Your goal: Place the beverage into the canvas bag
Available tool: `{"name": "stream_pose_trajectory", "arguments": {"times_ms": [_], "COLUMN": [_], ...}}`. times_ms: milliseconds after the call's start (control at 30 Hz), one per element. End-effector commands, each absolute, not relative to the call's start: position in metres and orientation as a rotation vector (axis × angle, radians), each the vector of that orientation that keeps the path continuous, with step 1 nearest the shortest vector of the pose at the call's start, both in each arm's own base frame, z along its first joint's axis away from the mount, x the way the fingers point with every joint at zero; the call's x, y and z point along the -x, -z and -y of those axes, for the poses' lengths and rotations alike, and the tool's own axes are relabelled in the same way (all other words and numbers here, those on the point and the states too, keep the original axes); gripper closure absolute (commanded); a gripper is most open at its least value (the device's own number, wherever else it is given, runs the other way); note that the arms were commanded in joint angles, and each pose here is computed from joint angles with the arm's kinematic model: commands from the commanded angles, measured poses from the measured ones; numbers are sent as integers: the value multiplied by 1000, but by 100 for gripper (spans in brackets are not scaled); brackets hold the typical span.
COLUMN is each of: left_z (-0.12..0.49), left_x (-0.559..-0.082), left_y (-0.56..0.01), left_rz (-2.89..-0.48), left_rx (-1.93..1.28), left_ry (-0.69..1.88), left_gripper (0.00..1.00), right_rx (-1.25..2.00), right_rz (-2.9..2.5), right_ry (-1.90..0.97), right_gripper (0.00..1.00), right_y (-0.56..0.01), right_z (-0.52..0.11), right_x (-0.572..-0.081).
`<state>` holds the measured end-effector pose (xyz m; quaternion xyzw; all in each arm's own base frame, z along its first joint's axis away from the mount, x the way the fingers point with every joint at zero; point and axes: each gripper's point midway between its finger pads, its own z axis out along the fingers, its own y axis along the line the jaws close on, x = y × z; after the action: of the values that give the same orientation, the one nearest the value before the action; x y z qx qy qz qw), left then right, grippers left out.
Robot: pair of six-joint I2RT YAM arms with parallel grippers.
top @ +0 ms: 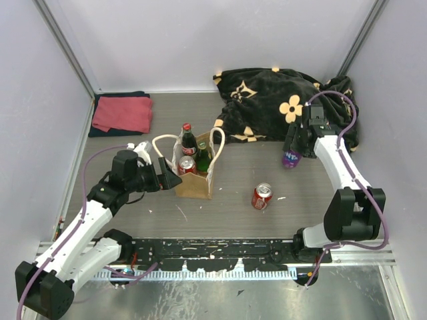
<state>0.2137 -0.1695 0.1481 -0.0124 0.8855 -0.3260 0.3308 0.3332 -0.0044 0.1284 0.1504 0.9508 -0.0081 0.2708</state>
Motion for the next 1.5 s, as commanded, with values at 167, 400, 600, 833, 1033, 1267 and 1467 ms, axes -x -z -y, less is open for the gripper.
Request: {"name": "stream_pose_trajectory", "arguments": {"times_ms": [167,400,600,833,1033,1267,1467], "left_z": [171,174,171,169,163,158,159], "left_x": [-213,-216,-226,-238,-241,-231,-218], "left_y": [-159,-165,-176,-181,-162,-133,-120], "left_rz": [-2284,-2272,-2251,-2235,-2257,-2299,-2326], "left_rx": [26,38,115,187,203,180,142], "left_ry": [870,887,883,873,816,780,791], "left_gripper": [2,2,2,2,2,2,2], "right_rx": [-313,-189,-61,59,173,227,268], "right_rz": [-2203,-2006,-1944,-1932,-1956,-1955,-1972], "right_ry": [-234,-431,-535,-600,-643,-641,-648], "right_gripper": [99,99,99,99,99,99,99], "right_y": [-275,-377,-424,-430,-419,-414,-405], "right_z": [-25,-80,-152,-217,-266,-297,-313], "right_x": [-353,-337,-315,-298,-289,-293,-291]}}
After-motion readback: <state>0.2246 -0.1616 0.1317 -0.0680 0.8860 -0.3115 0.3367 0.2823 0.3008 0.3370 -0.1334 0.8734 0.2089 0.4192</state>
